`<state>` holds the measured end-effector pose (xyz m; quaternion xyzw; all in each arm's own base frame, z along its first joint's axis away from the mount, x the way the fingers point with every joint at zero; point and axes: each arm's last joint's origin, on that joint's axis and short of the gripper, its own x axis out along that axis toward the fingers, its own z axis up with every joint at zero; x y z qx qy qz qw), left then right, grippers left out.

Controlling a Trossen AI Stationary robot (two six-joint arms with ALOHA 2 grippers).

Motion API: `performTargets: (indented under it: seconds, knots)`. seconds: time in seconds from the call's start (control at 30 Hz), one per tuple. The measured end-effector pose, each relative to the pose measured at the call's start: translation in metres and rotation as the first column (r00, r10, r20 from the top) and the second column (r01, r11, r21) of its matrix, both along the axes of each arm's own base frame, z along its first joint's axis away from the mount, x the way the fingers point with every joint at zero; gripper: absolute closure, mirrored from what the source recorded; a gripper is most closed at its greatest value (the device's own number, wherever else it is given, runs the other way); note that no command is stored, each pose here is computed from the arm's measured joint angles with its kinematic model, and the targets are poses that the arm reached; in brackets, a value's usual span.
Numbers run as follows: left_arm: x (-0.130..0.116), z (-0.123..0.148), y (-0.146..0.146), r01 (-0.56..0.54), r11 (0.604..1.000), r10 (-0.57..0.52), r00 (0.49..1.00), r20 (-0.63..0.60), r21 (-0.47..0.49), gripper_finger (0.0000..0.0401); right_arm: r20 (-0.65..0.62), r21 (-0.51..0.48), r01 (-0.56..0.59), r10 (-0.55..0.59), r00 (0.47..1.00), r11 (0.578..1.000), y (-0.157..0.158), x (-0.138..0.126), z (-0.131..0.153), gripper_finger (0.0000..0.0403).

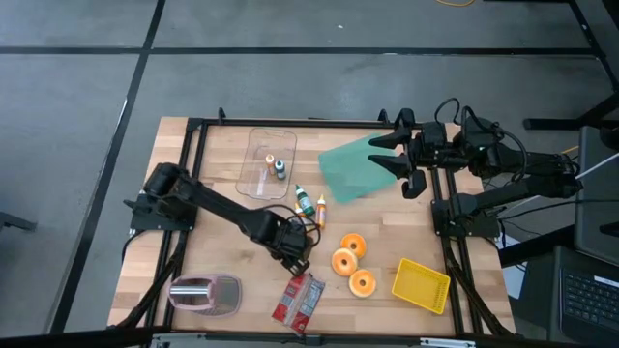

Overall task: Pick & Place Food Item
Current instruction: Put the orange food coloring bottle into the transparent bin

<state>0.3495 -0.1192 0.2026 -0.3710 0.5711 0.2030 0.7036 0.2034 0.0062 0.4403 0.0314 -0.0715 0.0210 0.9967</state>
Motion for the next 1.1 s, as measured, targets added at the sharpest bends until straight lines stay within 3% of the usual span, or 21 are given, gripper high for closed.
performTargets:
  seconds: [0.33, 0.57, 0.8, 1.1]
  knots:
    - [-0.02, 0.122, 0.035, -0.016, 0.998, 0.017, 1.0, -0.011, 0.066, 0.0287, 0.039, -0.023, 0.004, -0.004, 0.999, 1.0, 0.0, -0.001, 0.004, 0.0234]
    - [-0.046, 0.183, 0.084, -0.025, 0.999, 0.023, 0.998, -0.063, -0.038, 0.0287, 0.041, -0.049, 0.001, 0.001, 0.999, 0.999, 0.0, -0.001, 0.004, 0.0234]
    - [-0.06, 0.2, 0.148, -0.078, 0.995, 0.08, 0.996, 0.028, -0.058, 0.0287, 0.036, -0.07, 0.002, 0.001, 0.999, 0.998, 0.0, 0.0, 0.003, 0.0234]
    - [-0.075, 0.178, 0.226, -0.122, 0.99, 0.122, 0.992, -0.005, -0.068, 0.0287, 0.03, -0.075, -0.01, 0.012, 0.999, 0.997, 0.001, 0.0, 0.002, 0.0234]
